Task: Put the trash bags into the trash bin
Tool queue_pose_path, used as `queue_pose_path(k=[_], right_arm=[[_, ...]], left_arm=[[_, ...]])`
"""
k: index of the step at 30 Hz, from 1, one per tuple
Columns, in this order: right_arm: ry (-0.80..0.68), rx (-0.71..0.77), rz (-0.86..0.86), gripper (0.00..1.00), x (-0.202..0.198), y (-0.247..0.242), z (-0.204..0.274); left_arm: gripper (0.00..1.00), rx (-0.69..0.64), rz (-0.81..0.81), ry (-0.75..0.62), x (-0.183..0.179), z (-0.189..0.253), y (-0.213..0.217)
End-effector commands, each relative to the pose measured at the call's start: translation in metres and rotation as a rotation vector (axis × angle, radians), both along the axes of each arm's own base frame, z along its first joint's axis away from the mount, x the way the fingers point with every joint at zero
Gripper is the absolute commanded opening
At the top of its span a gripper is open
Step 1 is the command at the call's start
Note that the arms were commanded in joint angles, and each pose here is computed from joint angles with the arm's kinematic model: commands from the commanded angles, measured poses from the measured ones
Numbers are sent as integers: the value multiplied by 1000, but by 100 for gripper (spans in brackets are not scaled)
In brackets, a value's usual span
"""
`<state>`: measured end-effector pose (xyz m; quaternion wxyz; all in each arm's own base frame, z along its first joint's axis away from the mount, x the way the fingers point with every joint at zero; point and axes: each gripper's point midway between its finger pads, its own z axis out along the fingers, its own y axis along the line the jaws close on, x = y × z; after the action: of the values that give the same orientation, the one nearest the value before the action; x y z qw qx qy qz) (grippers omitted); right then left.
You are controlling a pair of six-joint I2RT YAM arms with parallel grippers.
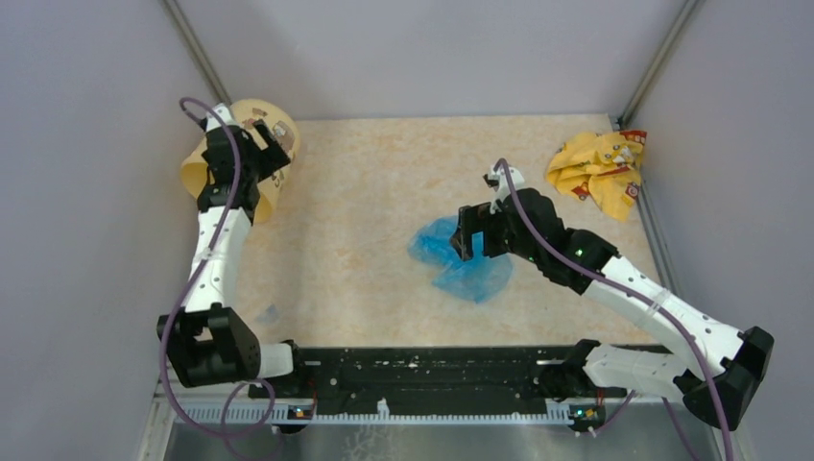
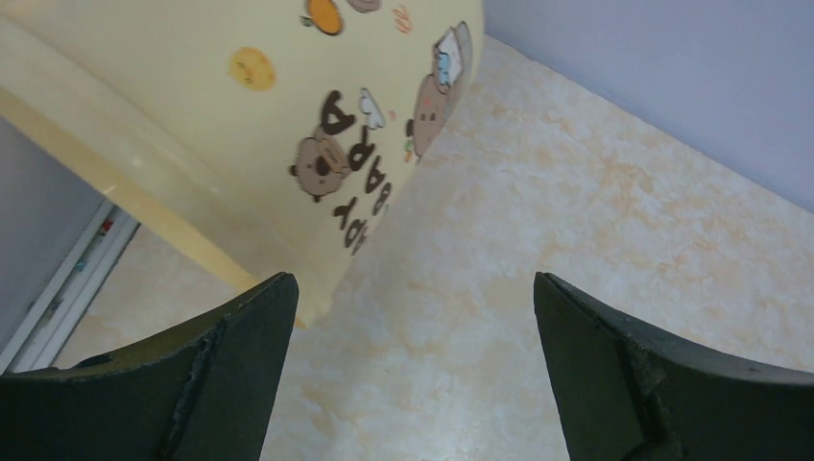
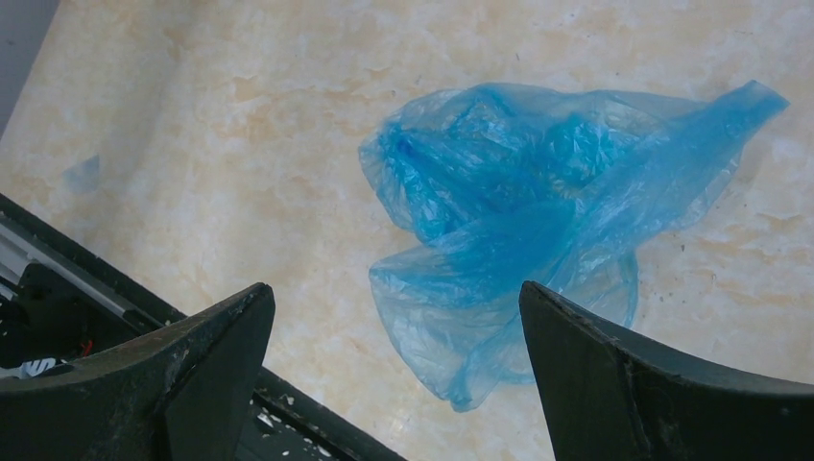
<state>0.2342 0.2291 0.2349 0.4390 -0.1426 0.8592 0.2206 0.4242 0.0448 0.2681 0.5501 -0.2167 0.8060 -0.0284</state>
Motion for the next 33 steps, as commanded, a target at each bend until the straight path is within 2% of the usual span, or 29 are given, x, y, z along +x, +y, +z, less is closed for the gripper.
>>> queue_pose_path(k=[1, 5, 12, 15, 23, 25, 33], right_arm=[[-39, 31, 21, 99, 5, 7, 9], [-35, 23, 37, 99, 6, 10, 5], [-39, 7, 52, 99, 8, 13, 3], [-44, 3, 48, 99, 9, 12, 2], [-76, 16, 56, 99, 11, 13, 8], [-88, 19, 58, 99, 11, 13, 10], [-103, 20, 65, 99, 13, 14, 10]], left_arm=[[98, -34, 74, -34, -16, 10, 21], [98, -68, 137, -36, -22, 7, 45], [98, -146, 161, -30, -2, -15, 65], [98, -156, 178, -57, 7, -21, 75], [98, -210, 99, -185, 34, -31, 74], [95, -208, 79, -212, 38, -29, 72], [68, -220, -1, -254, 50, -30, 62]])
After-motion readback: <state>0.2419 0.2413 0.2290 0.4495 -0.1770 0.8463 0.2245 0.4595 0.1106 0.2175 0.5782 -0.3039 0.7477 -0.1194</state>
